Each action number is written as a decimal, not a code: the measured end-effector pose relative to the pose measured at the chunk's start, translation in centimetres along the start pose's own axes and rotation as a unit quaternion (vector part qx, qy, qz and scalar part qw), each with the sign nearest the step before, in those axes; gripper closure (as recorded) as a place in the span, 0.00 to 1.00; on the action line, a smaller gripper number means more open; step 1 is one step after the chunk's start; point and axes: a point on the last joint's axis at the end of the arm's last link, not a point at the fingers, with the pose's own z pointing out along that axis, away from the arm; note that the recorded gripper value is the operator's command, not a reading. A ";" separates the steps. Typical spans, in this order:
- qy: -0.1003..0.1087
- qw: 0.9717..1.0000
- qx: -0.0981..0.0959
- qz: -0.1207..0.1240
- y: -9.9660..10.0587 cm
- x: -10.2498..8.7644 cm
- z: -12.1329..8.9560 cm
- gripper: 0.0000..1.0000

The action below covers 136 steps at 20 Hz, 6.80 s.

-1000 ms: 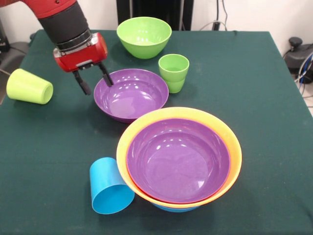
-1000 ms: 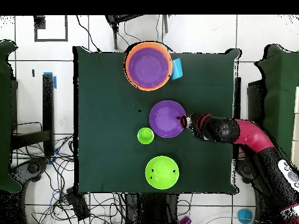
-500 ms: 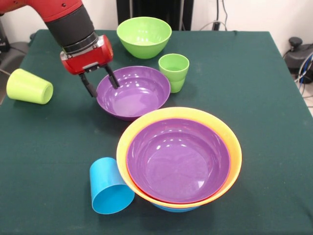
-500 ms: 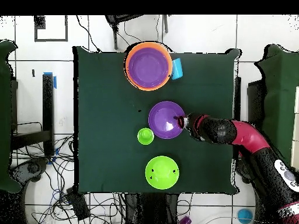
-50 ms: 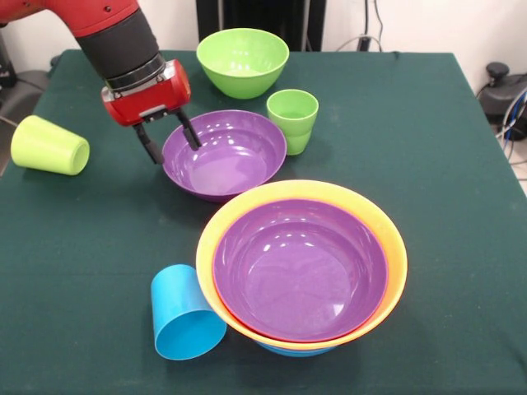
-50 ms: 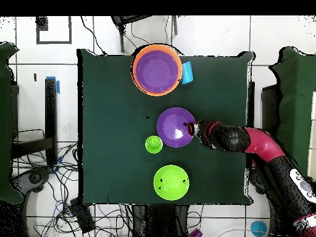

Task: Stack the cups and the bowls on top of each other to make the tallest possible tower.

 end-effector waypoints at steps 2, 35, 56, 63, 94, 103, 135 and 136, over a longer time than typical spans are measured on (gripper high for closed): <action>0.000 1.000 0.000 0.000 0.0 0.0 0.0 0.00; -0.007 1.000 -0.011 0.026 -1.1 0.1 -0.1 0.00; -0.012 0.997 -0.048 0.062 -1.8 0.5 4.9 1.00; -0.006 0.997 -0.049 0.063 -1.9 0.6 4.9 1.00; 0.033 0.983 0.140 -0.110 12.1 -16.9 -8.3 1.00; 0.051 0.982 0.156 -0.090 12.6 -20.6 -11.9 1.00; 0.015 0.991 0.130 -0.024 15.7 -34.7 -1.6 1.00; 0.016 0.991 0.130 -0.023 15.6 -34.6 -1.3 1.00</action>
